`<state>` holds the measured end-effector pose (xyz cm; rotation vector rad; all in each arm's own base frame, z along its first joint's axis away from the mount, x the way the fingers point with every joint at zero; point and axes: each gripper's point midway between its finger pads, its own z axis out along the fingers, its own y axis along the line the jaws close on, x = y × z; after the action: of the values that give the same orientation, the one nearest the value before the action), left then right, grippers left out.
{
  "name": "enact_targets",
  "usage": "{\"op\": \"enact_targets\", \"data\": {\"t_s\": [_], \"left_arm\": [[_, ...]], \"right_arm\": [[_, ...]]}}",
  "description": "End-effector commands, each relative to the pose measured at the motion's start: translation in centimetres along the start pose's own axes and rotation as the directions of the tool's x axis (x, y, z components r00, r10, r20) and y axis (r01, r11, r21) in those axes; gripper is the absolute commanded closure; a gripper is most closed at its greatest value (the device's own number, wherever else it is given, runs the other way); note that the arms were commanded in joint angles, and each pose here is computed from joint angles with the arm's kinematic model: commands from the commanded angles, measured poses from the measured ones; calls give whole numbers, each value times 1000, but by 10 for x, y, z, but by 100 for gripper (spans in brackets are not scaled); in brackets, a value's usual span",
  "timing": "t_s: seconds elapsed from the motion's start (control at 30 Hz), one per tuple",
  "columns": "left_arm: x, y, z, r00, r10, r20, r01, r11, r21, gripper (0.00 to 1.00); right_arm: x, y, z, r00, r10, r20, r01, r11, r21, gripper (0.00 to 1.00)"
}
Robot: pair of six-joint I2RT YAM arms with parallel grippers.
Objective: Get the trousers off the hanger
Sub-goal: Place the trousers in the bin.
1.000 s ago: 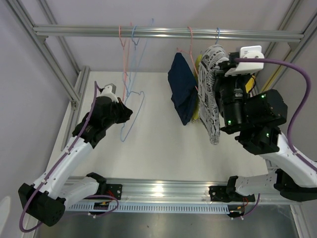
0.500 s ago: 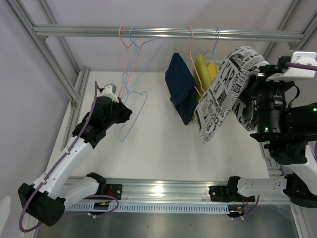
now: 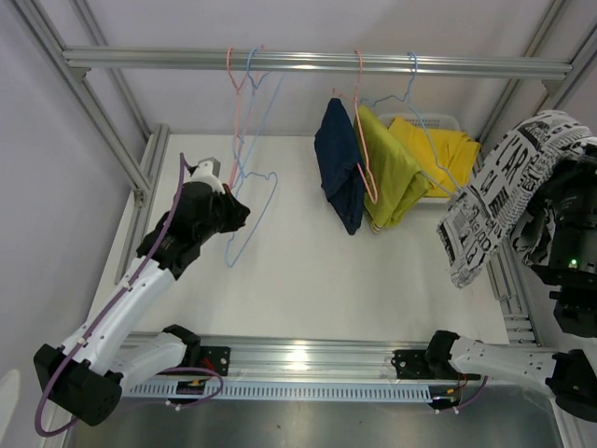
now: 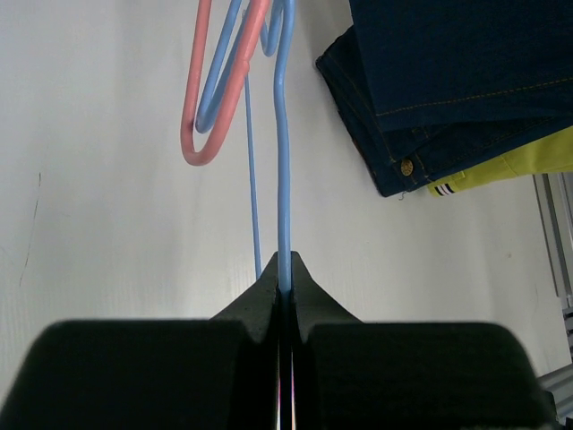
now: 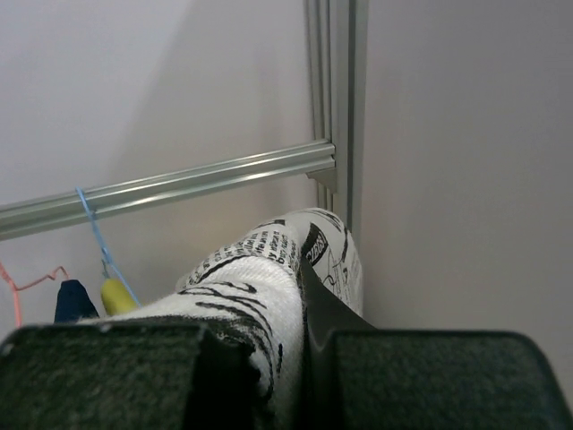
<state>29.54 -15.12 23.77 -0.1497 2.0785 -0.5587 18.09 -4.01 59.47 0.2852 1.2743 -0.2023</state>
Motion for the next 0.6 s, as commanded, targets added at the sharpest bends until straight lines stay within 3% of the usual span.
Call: {"op": "enact_targets", "data": {"t_s": [0.0, 0.13, 0.3, 0.33, 0.37, 0.43, 0.5, 0.57], "left_arm": [[-24, -17, -9, 997, 24, 67, -27, 999, 45, 99], [-22, -18, -10, 998, 27, 65, -30, 999, 45, 99], [-18, -22, -10, 997, 48, 56, -50, 998, 48, 99], [-17, -22, -10, 997, 51, 54, -53, 998, 45, 99], [-17, -22, -10, 997, 51, 54, -54, 997, 46, 99], [-17, -23, -10, 997, 54, 54, -57, 997, 49, 99], [-16, -23, -9, 997, 54, 51, -57, 997, 48, 100], [-17, -24, -10, 997, 54, 52, -57, 997, 55, 99]], "right_arm": [[4, 4, 2, 999, -26, 23, 25, 999, 31, 100], [23, 15, 8, 993, -115, -3, 115, 989, 91, 100], [39, 16, 21, 999, -46, -1, 46, 988, 145, 100], [53, 18, 24, 994, -101, -43, 106, 984, 144, 100], [54, 16, 31, 999, -36, -27, 40, 986, 164, 100], [80, 22, 42, 992, -82, -99, 98, 981, 166, 100], [94, 20, 54, 994, -16, -113, 38, 980, 197, 100], [124, 31, 69, 980, -7, -201, 42, 984, 171, 100]]}}
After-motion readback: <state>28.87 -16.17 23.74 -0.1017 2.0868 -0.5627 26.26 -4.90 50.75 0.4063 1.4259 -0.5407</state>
